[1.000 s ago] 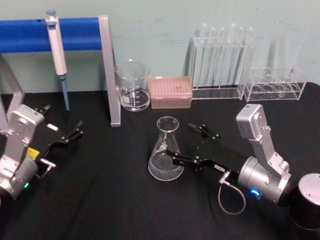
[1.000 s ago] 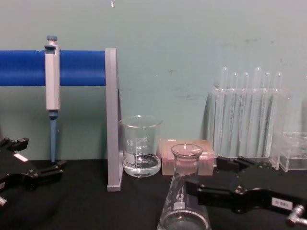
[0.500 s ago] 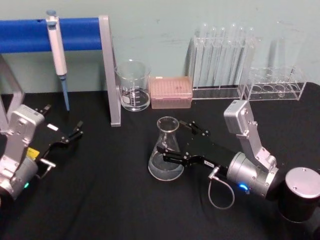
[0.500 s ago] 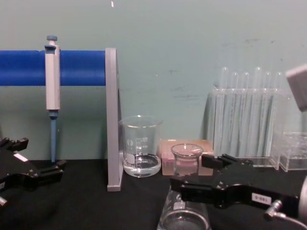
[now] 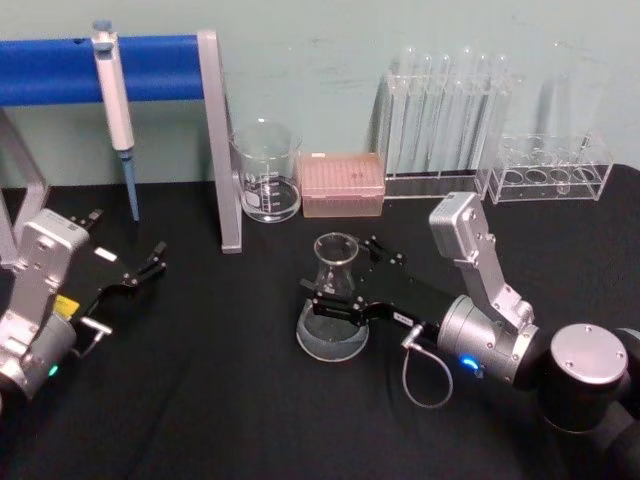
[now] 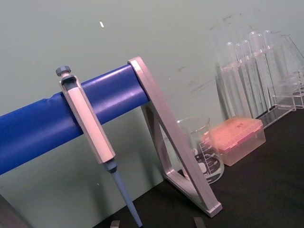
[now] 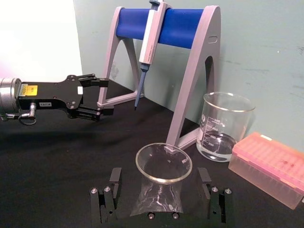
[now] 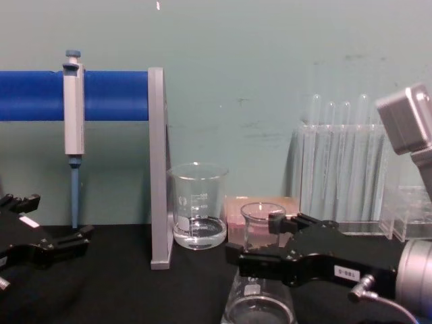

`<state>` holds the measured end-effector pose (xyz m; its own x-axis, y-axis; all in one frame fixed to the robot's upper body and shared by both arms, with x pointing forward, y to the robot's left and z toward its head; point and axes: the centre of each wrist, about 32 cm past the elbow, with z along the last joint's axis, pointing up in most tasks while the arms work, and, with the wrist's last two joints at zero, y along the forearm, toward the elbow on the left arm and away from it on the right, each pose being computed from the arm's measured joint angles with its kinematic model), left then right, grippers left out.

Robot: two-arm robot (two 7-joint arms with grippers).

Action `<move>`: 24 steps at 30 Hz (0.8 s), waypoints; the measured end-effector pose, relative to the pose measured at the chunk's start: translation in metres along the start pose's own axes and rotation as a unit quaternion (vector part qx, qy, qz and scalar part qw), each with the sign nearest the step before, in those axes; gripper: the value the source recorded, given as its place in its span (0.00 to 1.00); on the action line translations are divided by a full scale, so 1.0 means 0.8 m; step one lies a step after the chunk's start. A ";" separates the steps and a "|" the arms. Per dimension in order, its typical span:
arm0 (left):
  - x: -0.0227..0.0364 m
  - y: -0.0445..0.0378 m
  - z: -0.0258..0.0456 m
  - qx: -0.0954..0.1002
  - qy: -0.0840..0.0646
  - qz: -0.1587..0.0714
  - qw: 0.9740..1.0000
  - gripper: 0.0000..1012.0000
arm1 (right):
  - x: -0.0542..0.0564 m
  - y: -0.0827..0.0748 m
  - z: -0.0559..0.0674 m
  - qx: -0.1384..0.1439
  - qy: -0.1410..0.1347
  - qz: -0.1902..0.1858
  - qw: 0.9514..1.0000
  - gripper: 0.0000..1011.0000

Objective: Grasp the erlenmeyer flask with one hand, shake it three times, then place it back.

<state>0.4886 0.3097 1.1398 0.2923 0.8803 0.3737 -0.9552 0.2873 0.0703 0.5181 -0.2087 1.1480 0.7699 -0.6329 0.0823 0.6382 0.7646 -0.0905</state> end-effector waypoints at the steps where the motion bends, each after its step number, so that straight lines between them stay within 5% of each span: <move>1: 0.0000 0.000 0.0000 0.000 0.000 0.000 1.000 0.99 | 0.000 0.001 0.000 0.000 0.000 0.001 1.000 0.99; 24: 0.0000 0.000 0.0000 0.000 0.000 0.000 1.000 0.99 | 0.001 0.008 -0.001 -0.001 0.001 0.003 1.000 0.99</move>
<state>0.4886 0.3097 1.1398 0.2923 0.8803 0.3738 -0.9552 0.2873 0.0703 0.5229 -0.2043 1.1468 0.7733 -0.6290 0.0800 0.6340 0.7678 -0.0922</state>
